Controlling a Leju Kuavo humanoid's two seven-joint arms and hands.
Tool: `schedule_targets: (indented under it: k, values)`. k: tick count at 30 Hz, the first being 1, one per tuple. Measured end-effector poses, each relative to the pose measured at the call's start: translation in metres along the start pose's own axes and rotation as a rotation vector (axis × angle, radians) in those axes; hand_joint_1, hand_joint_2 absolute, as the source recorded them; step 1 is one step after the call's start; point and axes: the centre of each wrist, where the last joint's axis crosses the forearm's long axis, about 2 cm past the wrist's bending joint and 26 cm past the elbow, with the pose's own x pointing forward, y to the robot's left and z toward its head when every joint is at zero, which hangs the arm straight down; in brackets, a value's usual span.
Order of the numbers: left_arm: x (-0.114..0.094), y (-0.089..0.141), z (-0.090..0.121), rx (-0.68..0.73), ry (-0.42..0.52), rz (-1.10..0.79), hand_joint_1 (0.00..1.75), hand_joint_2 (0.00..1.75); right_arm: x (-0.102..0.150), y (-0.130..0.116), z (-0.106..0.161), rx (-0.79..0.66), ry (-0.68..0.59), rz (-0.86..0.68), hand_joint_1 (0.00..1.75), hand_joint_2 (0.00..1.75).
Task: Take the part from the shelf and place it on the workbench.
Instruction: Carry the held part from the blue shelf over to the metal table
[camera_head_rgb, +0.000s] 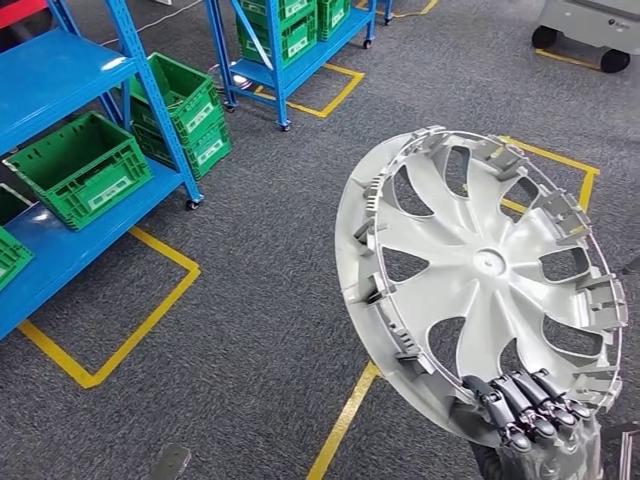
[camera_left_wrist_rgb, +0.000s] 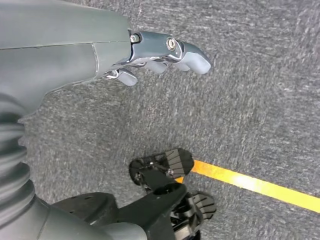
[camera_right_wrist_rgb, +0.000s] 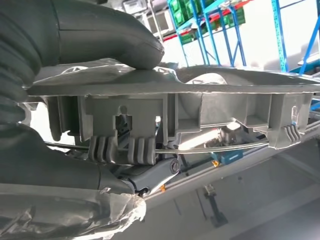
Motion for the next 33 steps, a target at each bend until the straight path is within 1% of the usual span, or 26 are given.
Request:
schedule_targets:
  k: [11,21,33]
  values:
    - [-0.0053,0.0017,0.0026,0.014,0.033,-0.026,0.00,1.75,-0.0032,-0.0042,-0.0030,-0.017,-0.005,0.033,1.75,1.75]
    - [-0.0079,0.0010,0.0042,0.015,0.040,-0.024,0.00,1.75,-0.0024,-0.0067,-0.0015,-0.009,0.011,0.046,1.75,1.75]
    - [-0.0053,0.0016,0.0026,0.015,0.046,-0.026,0.00,1.75,-0.0042,-0.0088,-0.0026,-0.015,0.003,0.063,1.75,1.75]
